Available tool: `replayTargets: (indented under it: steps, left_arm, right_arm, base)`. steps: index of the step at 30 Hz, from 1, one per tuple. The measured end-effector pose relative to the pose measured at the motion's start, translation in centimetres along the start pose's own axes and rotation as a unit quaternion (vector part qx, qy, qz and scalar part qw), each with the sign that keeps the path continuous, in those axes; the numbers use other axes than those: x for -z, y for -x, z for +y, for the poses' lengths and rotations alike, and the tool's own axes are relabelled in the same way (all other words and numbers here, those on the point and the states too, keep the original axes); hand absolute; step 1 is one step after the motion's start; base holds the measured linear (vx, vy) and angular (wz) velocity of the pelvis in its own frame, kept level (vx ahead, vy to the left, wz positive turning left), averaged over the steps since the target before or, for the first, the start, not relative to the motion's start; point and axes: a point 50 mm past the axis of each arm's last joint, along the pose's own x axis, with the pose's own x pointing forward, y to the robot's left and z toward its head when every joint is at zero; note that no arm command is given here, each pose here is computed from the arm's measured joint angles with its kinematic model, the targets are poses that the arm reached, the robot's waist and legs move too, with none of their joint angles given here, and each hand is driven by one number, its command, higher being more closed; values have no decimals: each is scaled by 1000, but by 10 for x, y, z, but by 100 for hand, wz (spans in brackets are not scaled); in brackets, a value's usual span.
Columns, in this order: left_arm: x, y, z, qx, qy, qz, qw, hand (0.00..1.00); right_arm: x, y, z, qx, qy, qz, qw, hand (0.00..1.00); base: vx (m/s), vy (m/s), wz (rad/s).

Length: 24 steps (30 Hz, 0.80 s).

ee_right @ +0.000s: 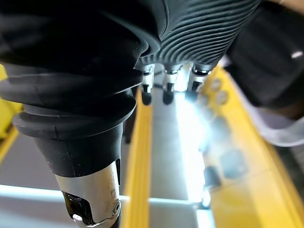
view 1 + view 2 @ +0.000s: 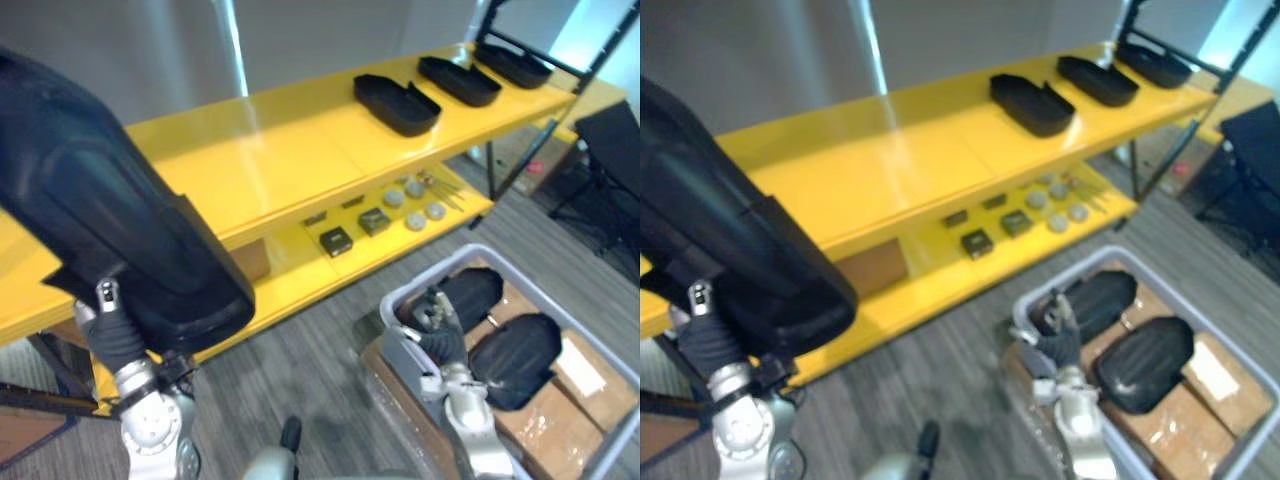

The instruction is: Walk over and take plastic housings, then place them on the shelf

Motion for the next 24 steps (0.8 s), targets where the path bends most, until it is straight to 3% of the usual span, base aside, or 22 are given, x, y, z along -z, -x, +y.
replayTargets:
  steps: [7,24]
  left_arm:
    - [3,5,-8,4,13,13,1000,100]
    - [1,13,9,-12,-8,21,1000,100]
  right_arm:
    - [6,6,-13,2,35,10,999,0]
    - [7,10,-11,18,2,7,1000,0]
  base:
    - [-86,-71,-7]
    - [-11,39,6]
